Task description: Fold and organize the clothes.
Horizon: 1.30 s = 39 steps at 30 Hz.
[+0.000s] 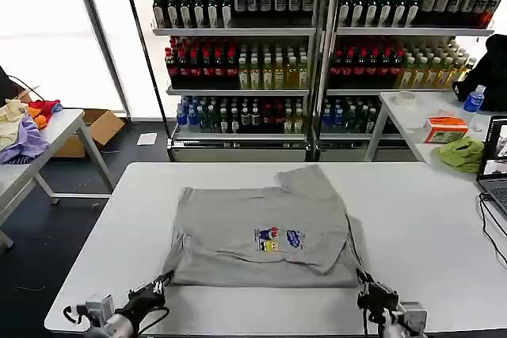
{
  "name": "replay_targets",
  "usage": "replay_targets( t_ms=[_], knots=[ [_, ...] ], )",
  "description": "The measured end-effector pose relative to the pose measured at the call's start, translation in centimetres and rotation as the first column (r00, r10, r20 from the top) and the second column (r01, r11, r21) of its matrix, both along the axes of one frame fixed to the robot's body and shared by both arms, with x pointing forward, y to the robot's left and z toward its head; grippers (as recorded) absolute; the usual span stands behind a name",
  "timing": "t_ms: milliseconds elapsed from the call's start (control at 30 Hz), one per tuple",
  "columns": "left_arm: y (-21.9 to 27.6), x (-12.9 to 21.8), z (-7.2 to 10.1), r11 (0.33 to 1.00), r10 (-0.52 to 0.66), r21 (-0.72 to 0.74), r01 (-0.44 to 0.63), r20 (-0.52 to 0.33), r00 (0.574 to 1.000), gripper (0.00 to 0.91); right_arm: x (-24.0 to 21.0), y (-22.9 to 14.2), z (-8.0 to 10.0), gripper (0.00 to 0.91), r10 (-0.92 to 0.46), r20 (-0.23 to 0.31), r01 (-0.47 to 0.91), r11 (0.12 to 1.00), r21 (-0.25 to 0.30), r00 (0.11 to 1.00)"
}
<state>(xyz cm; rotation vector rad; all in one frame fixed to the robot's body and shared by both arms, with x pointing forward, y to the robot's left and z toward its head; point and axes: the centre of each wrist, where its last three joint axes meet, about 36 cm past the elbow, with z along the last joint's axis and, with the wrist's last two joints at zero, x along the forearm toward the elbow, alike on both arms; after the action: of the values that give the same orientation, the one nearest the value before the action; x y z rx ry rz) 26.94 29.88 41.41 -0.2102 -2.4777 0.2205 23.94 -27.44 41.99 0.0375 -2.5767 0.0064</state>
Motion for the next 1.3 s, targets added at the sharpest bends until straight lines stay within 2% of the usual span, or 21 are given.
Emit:
replay_targets(
  t_ms=[133,167,200,233,433,600,800,1033,1300],
  knots=[
    [0.0,-1.7,0.5,0.999,0.001,0.032,-0.001,-0.022,1.0,0.01,-1.6,-0.4,0.3,0.0,0.001,-0.027,-0.001,1.0,-0.012,1.0],
    [0.0,-2.0,0.6,0.999,0.001,0.039,0.001,-0.027,1.0,0.161,-1.8,-0.4,0.4,0.0,0.001,-0.03,-0.002,1.0,-0.013,1.0],
    [0.1,-2.3,0.7,0.999,-0.001,0.046,0.002,-0.032,0.999,0.907,-2.1,-0.4,0.5,0.081,0.003,-0.034,-0.003,1.0,-0.011,0.999],
    [0.1,-2.6,0.9,0.999,-0.002,0.054,0.004,-0.035,0.999,0.907,-2.3,-0.4,0.6,0.907,0.003,-0.036,-0.004,1.0,-0.01,0.999],
    [0.5,-3.6,1.9,0.996,-0.005,0.094,0.009,-0.036,0.999,0.907,-2.8,-0.9,1.3,0.907,-0.004,-0.039,0.004,1.0,-0.016,0.999],
    [1.4,-4.2,2.7,0.993,0.002,0.119,0.003,-0.038,0.999,0.907,-2.6,-1.9,2.1,0.907,-0.021,-0.024,0.021,1.0,0.002,0.999],
    [3.4,-3.5,4.0,0.99,0.019,0.14,-0.018,-0.006,1.0,0.907,-0.5,-4.3,4.1,0.907,-0.032,0.048,0.03,0.999,0.03,0.998],
    [5.7,-0.5,5.7,0.987,-0.024,0.16,0.014,0.062,0.998,0.907,5.4,-7.4,5.8,0.907,0.063,0.137,-0.069,0.997,0.037,0.989],
    [7.2,5.2,6.2,0.985,-0.109,0.149,0.092,0.111,0.988,0.907,14.9,-9.5,5.7,0.907,0.206,0.176,-0.216,0.975,0.04,0.963]
  ],
)
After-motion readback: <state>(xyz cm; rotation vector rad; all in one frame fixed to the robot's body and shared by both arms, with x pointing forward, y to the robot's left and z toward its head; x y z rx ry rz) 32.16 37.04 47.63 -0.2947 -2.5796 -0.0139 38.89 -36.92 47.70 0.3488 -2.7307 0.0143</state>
